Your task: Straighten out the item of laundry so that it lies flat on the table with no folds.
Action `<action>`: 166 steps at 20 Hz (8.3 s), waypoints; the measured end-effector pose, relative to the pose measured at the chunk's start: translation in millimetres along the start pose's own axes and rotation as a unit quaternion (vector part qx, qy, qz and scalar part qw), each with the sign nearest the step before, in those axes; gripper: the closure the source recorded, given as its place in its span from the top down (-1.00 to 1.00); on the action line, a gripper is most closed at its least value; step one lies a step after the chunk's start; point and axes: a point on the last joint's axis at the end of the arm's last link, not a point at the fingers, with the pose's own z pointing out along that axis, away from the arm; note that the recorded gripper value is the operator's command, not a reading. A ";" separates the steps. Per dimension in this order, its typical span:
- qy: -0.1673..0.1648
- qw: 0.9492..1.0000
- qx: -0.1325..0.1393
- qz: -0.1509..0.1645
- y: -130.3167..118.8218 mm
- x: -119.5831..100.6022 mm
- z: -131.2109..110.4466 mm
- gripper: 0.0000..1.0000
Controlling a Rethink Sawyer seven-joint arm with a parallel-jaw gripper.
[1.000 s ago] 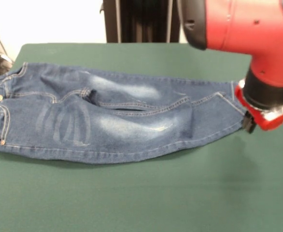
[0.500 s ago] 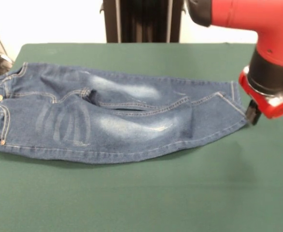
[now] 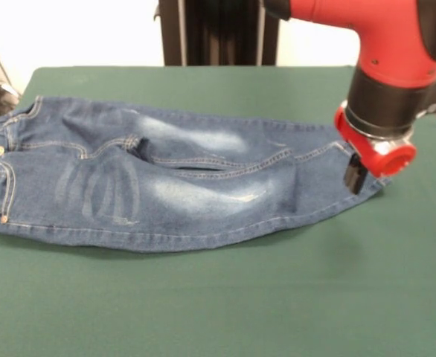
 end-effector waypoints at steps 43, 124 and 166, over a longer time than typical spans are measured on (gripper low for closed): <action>0.004 0.999 0.036 -0.026 -11.1 5.2 48.7 -1.00; -0.029 0.983 -0.055 0.176 6.8 -89.7 -19.3 -1.00; 0.003 0.996 0.004 0.093 -24.4 -12.0 48.8 -1.00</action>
